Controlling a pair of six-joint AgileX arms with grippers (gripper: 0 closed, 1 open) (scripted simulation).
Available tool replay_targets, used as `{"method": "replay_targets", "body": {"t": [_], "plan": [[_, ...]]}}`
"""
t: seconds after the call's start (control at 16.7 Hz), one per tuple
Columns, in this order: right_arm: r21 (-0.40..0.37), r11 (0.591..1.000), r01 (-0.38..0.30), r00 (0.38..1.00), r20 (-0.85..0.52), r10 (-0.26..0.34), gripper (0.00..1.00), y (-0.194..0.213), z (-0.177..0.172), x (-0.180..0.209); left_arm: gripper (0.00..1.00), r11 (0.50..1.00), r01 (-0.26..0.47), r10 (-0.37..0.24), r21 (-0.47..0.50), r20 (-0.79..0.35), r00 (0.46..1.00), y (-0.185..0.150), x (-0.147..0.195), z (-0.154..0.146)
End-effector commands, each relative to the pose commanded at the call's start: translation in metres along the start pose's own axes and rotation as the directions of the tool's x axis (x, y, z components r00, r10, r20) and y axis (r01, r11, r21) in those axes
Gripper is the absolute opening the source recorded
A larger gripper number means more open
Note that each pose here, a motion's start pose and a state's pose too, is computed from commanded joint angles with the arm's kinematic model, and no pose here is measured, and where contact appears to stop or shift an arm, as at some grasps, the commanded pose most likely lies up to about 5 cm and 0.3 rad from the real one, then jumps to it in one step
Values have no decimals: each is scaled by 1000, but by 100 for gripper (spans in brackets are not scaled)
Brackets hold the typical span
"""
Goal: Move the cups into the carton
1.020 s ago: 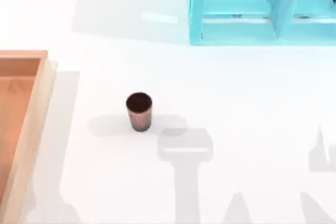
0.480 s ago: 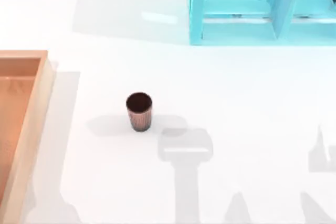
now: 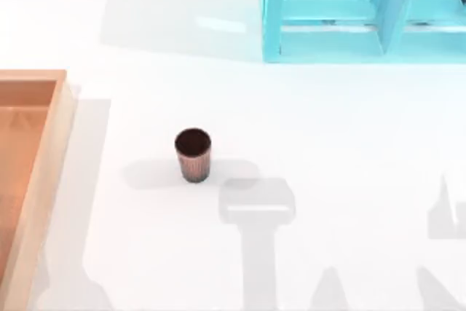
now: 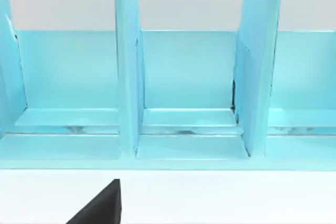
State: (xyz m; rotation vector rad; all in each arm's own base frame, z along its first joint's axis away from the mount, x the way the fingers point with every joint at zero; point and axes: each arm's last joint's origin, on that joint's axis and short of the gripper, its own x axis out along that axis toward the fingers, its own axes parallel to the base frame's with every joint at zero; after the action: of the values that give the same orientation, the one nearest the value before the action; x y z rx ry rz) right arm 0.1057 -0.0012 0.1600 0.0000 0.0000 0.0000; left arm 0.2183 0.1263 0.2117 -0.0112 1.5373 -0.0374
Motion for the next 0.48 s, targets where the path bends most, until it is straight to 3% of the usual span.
{"method": "replay_targets", "body": {"t": [0.48], "plan": [[0,1000,0,1000,0,0,100,0,0,0,100,1000,2,-2,-1,-5,1000,2,-9,2]]}}
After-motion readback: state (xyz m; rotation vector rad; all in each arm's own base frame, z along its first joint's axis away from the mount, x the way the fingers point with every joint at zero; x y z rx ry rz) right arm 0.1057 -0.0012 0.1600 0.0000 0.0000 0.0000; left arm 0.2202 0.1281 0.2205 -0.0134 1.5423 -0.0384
